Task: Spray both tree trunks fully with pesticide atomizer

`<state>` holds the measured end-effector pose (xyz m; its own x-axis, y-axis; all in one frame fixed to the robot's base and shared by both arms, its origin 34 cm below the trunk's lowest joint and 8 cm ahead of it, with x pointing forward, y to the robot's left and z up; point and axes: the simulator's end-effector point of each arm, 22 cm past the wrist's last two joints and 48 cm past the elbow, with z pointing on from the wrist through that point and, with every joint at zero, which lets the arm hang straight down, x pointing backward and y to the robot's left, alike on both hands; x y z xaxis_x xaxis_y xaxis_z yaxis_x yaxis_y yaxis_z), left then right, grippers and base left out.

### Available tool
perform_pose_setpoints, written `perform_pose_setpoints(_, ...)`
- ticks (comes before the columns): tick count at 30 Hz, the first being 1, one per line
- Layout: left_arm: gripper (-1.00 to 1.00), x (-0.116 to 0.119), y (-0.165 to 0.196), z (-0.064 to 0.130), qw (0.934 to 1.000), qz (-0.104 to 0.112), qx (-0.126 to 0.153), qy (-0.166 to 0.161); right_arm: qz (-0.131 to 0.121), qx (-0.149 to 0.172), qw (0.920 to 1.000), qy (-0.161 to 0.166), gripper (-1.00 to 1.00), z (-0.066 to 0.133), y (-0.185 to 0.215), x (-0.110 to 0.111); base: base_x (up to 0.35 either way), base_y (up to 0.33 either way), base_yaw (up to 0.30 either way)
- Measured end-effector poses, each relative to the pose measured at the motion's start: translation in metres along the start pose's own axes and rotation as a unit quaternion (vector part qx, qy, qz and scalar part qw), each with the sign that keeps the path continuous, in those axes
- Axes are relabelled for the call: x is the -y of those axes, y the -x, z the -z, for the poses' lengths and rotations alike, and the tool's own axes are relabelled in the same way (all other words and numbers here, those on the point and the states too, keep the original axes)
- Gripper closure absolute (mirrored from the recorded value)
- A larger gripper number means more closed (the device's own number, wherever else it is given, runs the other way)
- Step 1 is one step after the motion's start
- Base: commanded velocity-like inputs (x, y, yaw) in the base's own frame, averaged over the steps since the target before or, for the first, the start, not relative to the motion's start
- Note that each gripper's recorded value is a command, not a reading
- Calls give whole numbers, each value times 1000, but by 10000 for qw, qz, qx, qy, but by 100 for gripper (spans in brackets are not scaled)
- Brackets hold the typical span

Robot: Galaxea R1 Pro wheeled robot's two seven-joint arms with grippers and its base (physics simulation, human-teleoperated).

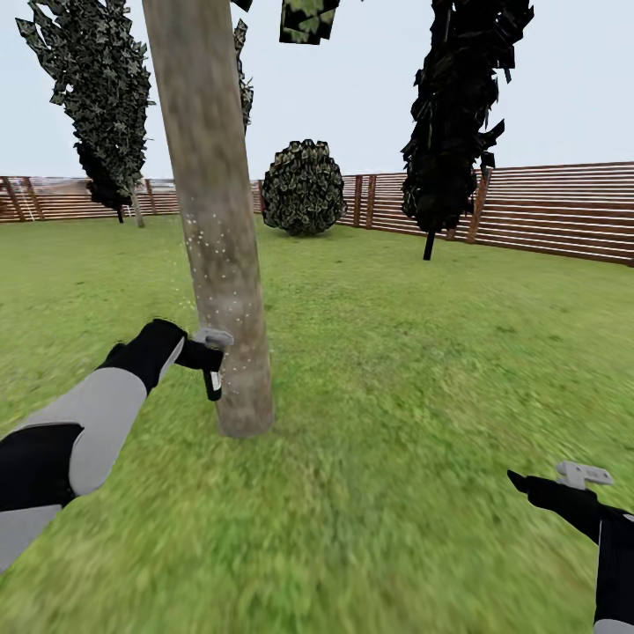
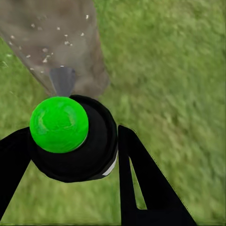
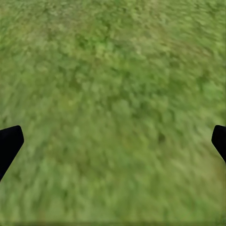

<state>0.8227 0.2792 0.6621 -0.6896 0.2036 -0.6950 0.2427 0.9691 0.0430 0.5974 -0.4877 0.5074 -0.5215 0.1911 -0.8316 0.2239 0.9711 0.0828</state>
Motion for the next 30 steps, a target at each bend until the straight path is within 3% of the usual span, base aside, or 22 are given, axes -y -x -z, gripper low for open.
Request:
perform_pose_setpoints(6,100,4,-39,-18,9997,24,-259,-22,1,-1,10000,0,-100,0,0,0,0,0,0)
perform_pose_setpoints(12,100,5,-57,-30,9998,-58,-199,29,-1,-3,10000,13,-100,0,0,-1,0,0,0)
perform_pose_setpoints(17,100,13,-91,-44,9991,-48,-411,7,2,-1,10000,11,-100,0,0,-1,0,0,35)
perform_pose_setpoints(20,100,23,-106,-57,9991,-121,-377,172,5,-3,10000,13,-100,0,0,-1,0,0,204)
perform_pose_setpoints(21,100,28,-107,-61,9992,-16,-316,253,6,-2,10000,13,-100,0,0,-1,0,0,246)
perform_pose_setpoints(23,100,40,-113,-68,9986,455,-193,182,4,-5,10000,17,-100,0,0,-2,0,0,252)
perform_pose_setpoints(25,100,47,-115,-71,9976,681,-83,74,0,-6,10000,23,-100,0,-1,-3,0,0,255)
perform_pose_setpoints(27,100,52,-118,-75,9965,839,57,-7,-2,-9,10000,25,-100,-1,-1,-3,0,0,255)
perform_pose_setpoints(30,100,54,-128,-78,9962,869,22,-19,-3,-7,10000,26,-100,-1,-1,-3,0,0,177)
